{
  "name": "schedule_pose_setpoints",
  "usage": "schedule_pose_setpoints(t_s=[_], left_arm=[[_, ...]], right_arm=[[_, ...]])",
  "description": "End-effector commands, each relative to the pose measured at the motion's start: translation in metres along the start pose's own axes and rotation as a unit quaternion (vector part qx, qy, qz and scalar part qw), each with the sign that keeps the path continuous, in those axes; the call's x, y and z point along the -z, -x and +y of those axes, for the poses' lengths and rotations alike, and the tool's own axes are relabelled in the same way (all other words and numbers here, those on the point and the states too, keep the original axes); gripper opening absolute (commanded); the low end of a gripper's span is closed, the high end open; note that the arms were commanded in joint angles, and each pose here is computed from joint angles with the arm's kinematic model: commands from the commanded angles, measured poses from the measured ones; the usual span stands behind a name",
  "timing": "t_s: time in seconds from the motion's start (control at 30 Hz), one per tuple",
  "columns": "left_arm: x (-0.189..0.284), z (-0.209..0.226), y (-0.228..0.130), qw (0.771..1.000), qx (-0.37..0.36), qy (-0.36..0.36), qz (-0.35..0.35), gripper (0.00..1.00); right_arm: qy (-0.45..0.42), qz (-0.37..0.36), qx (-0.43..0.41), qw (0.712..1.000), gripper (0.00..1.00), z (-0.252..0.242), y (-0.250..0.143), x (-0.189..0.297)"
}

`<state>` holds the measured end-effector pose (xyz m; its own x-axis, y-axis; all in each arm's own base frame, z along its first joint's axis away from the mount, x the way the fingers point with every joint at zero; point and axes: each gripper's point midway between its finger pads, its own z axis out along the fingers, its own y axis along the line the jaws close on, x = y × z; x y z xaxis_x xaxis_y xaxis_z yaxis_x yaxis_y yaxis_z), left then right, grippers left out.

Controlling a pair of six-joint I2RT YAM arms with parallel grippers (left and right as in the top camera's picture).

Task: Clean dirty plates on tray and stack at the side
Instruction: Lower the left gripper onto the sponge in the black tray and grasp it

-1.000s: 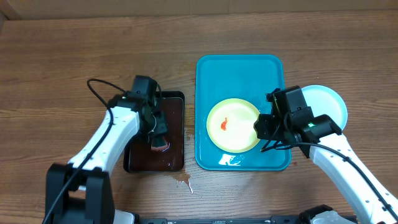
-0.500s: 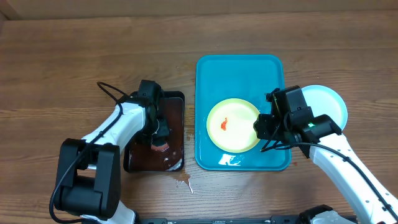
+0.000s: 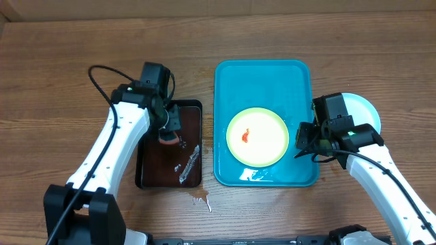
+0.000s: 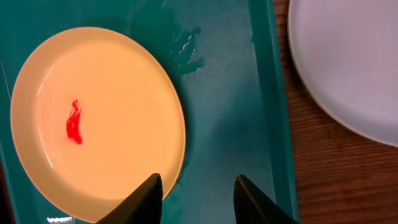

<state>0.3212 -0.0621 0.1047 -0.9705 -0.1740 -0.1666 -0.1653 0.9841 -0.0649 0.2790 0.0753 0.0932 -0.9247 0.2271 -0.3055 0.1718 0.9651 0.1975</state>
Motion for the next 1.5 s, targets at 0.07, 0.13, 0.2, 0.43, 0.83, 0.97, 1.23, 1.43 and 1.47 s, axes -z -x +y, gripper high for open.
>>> schedule_pose_setpoints(t_s=[0.07, 0.13, 0.2, 0.43, 0.83, 0.97, 1.23, 1.43, 1.47], left_arm=[[0.007, 0.005, 0.006, 1.000, -0.016, 0.020, -0.017, 0.04], [0.007, 0.004, 0.006, 1.000, -0.016, 0.020, -0.018, 0.04], [0.007, 0.004, 0.006, 1.000, -0.016, 0.020, -0.018, 0.04], [0.007, 0.004, 0.006, 1.000, -0.016, 0.020, -0.018, 0.04], [0.007, 0.005, 0.006, 1.000, -0.016, 0.020, -0.016, 0.04], [0.010, 0.006, 0.003, 1.000, -0.014, 0.023, -0.010, 0.04], [0.009, 0.014, 0.012, 0.998, -0.016, 0.051, -0.027, 0.04], [0.009, 0.009, 0.009, 0.999, -0.016, 0.035, -0.018, 0.04], [0.010, 0.009, 0.009, 0.999, -0.016, 0.035, -0.019, 0.04]], right_arm=[[0.018, -0.007, -0.003, 1.000, 0.39, 0.008, 0.005, 0.006], [0.019, -0.007, -0.002, 1.000, 0.39, 0.008, 0.006, 0.006], [0.019, -0.007, -0.002, 1.000, 0.39, 0.008, 0.006, 0.006], [0.018, -0.006, 0.000, 1.000, 0.39, 0.008, 0.005, 0.006], [0.019, -0.008, 0.000, 1.000, 0.41, 0.008, 0.006, 0.006], [0.020, -0.006, 0.006, 1.000, 0.41, 0.009, 0.005, 0.006], [0.040, 0.012, 0.048, 0.998, 0.46, 0.016, 0.000, 0.000], [0.036, 0.021, 0.047, 0.998, 0.46, 0.015, -0.002, -0.006], [0.036, 0.020, 0.047, 0.998, 0.46, 0.015, -0.001, -0.006]])
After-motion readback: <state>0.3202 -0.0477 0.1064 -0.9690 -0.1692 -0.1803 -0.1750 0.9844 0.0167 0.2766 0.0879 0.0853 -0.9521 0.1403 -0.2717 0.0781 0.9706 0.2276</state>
